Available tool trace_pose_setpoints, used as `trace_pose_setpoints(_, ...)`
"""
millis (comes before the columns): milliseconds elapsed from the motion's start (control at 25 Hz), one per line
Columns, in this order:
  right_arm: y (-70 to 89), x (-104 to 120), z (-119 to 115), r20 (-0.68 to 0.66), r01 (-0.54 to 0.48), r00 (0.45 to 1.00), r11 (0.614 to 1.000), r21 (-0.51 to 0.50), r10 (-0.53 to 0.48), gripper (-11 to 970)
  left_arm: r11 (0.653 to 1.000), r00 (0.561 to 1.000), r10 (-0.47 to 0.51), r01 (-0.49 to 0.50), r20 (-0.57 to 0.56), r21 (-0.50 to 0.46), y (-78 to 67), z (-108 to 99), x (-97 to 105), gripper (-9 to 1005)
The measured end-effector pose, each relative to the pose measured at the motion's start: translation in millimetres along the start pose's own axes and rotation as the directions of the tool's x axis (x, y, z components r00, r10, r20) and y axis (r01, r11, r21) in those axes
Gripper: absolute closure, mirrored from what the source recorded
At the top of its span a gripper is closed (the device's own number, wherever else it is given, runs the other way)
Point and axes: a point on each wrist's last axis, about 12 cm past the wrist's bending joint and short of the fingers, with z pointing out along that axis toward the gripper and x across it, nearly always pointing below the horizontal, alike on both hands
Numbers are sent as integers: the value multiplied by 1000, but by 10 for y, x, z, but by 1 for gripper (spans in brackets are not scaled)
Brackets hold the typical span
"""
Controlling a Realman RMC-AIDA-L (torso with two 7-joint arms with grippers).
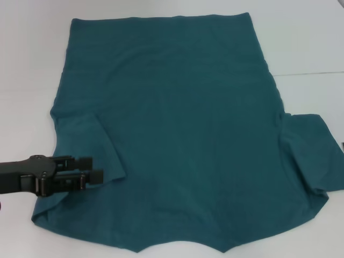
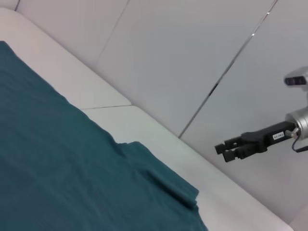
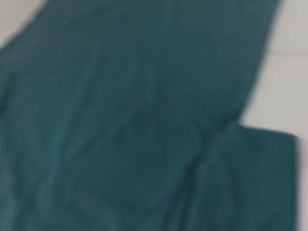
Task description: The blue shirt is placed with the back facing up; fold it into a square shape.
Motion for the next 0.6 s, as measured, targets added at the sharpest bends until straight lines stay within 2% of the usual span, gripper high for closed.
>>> trace_pose_setpoints(160, -135, 79, 10, -43, -83, 995, 990, 112, 89, 153, 1000, 1000, 0, 0, -3, -13, 18, 9, -7, 294)
trace_pose_setpoints(600, -236, 267, 81, -108, -157, 978, 971, 181, 178, 212, 999, 1000, -10, 9, -26, -41, 73, 99, 35, 293)
